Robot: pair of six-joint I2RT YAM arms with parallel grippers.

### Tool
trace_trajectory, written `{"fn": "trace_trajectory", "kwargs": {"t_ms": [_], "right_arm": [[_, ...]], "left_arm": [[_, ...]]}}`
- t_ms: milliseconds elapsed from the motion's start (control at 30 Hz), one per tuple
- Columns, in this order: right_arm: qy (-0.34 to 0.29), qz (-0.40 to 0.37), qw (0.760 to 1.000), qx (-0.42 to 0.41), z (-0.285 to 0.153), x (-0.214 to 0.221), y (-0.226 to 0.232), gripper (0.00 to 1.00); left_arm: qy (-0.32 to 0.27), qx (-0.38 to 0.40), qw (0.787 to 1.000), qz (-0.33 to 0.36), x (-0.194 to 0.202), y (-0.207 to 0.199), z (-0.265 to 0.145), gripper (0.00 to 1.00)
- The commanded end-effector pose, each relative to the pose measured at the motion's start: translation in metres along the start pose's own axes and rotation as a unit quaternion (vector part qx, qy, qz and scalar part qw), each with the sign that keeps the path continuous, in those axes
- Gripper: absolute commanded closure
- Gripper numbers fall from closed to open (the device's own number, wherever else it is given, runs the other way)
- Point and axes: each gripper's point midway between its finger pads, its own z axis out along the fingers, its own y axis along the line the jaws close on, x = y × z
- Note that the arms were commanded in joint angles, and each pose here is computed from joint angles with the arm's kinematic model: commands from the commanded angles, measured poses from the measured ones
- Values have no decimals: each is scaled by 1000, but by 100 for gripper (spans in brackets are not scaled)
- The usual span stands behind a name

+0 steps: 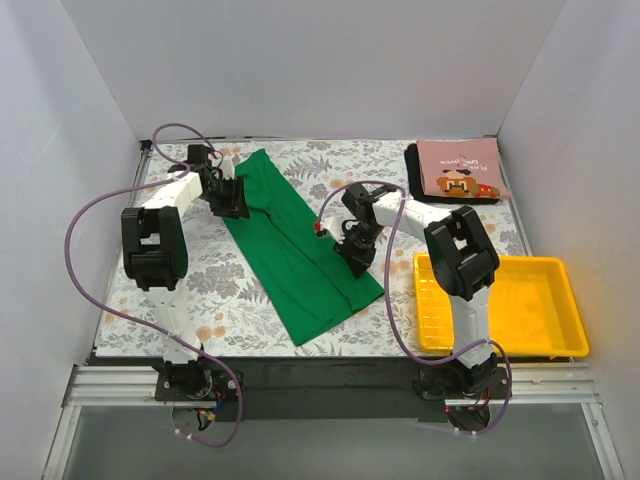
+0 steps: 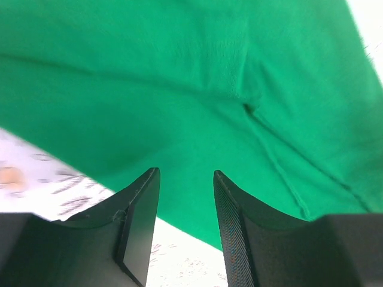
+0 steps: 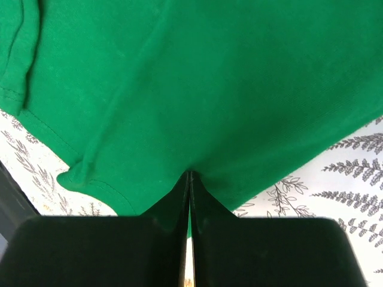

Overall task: Fold and stack the t-shirts
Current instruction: Fold the tshirt

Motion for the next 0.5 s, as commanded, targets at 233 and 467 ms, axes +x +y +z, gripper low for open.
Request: {"fn": "trace_trajectory", "kwargs": {"t_ms": [233,467], "right_arm": [[29,5,996,-83,39,29,75,98],[10,-16,985,-169,54,9,143,98]], "left_arm": [[72,-7,997,25,38,-19,59,61],[78,64,992,76,15,-86,92,62]]}}
